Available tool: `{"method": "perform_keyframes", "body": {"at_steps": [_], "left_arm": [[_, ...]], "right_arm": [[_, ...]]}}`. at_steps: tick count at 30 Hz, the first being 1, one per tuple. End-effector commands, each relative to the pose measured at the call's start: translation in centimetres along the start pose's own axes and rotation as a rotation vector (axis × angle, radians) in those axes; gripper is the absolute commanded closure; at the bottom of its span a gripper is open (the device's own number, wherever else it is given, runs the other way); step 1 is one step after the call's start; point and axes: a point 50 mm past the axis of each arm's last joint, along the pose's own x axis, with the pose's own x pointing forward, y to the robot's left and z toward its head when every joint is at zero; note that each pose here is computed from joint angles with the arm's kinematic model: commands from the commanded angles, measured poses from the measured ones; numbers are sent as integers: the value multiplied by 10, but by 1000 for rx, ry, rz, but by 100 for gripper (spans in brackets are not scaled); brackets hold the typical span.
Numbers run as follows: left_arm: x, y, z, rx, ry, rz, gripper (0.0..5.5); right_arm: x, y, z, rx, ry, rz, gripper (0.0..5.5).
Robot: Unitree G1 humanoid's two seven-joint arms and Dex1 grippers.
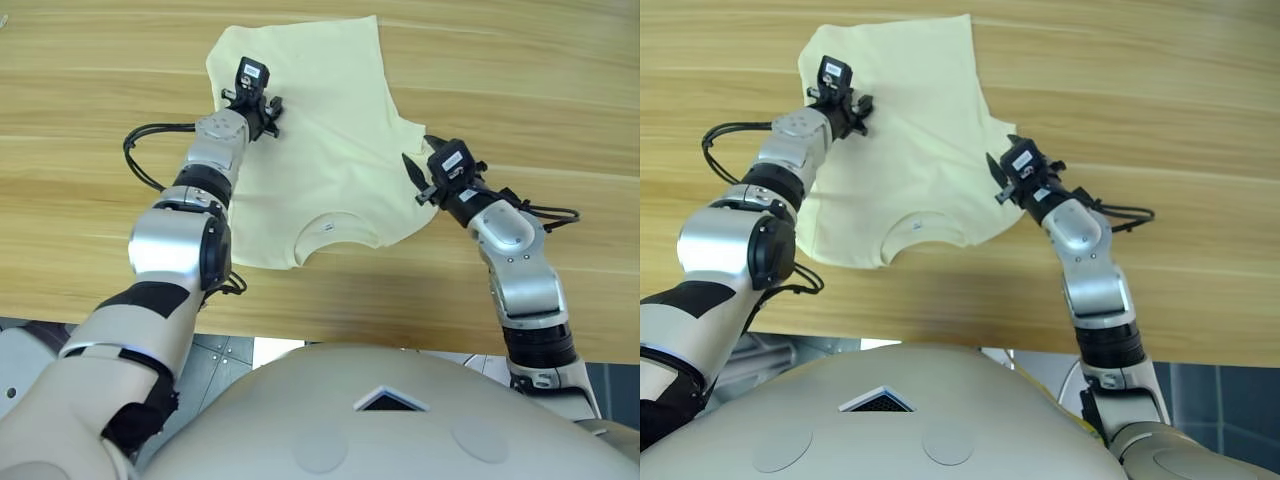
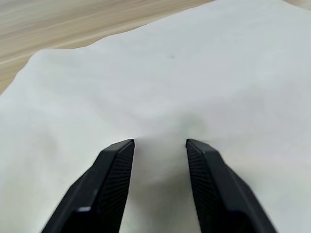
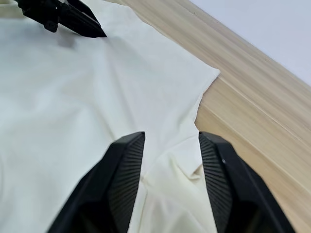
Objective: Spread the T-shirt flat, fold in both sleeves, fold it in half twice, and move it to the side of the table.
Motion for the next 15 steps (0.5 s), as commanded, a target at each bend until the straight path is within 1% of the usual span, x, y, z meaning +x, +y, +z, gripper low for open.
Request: {"method": "perform_keyframes", "body": {"at_steps": [1,4,6,10,15], "left_arm": [[0,-16,-27,-8,106,-61,350],[0,-16,-22,-4,94,-67,350],[-1,-8,-21,-3,93,-42,350],[-3,5,-17,-37,85,16,350],[-4,13,-11,-36,83,63,350]], "right_arm": [[20,6,-19,12,41,-1,346],[26,14,-41,32,99,0,346],[17,18,-48,38,118,15,346],[-11,19,-64,67,179,13,346],[-50,19,-64,98,228,14,346]]}}
